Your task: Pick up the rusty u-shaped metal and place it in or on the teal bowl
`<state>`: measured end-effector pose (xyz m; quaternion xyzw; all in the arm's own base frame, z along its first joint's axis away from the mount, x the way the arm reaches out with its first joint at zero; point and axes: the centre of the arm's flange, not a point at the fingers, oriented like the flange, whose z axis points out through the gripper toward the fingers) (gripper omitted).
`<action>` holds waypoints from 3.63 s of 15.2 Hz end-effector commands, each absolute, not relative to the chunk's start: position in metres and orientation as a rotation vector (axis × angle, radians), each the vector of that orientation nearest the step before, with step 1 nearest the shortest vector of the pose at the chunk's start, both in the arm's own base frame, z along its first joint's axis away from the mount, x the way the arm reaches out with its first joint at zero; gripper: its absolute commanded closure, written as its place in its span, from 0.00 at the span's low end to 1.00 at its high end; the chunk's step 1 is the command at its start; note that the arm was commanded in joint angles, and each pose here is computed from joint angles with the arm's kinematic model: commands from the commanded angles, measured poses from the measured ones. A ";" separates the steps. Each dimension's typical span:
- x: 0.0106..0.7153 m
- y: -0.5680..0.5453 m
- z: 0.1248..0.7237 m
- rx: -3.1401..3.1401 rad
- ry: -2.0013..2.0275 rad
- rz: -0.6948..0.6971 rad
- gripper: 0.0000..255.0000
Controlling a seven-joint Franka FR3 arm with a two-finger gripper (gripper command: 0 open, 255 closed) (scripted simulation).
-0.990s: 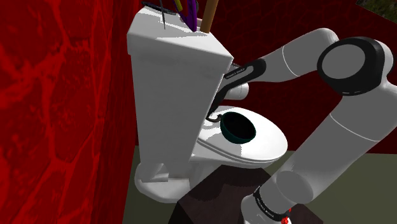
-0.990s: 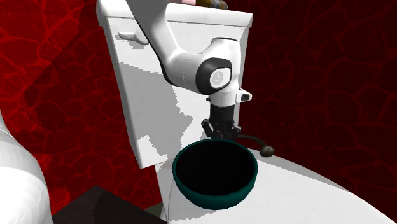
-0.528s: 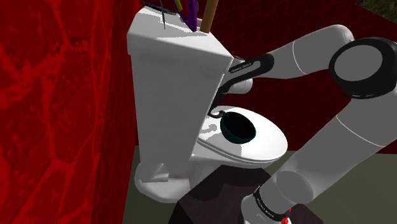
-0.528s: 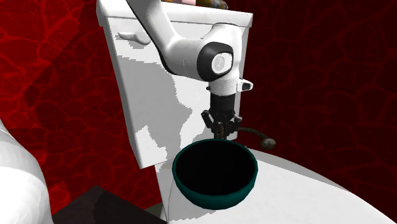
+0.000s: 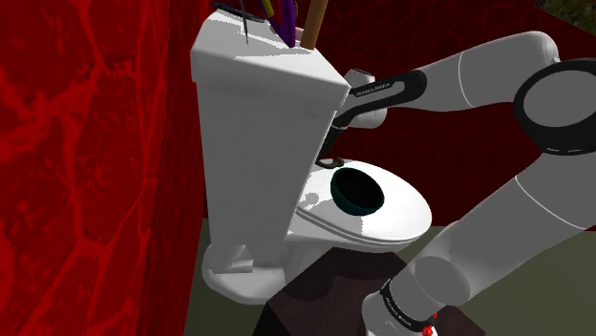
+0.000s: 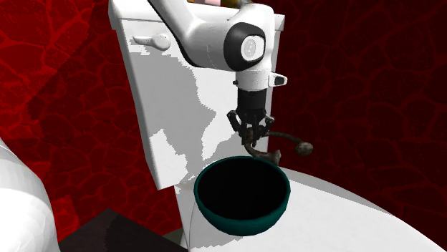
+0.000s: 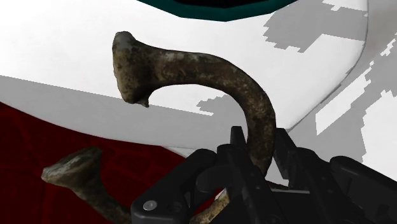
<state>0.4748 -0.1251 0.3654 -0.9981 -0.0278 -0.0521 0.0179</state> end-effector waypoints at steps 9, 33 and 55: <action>0.474 -0.125 0.419 -3.101 -0.087 -0.162 1.00; 0.277 -0.121 0.470 -3.101 -0.087 -0.162 1.00; 0.263 -0.120 0.391 -3.101 -0.087 -0.162 1.00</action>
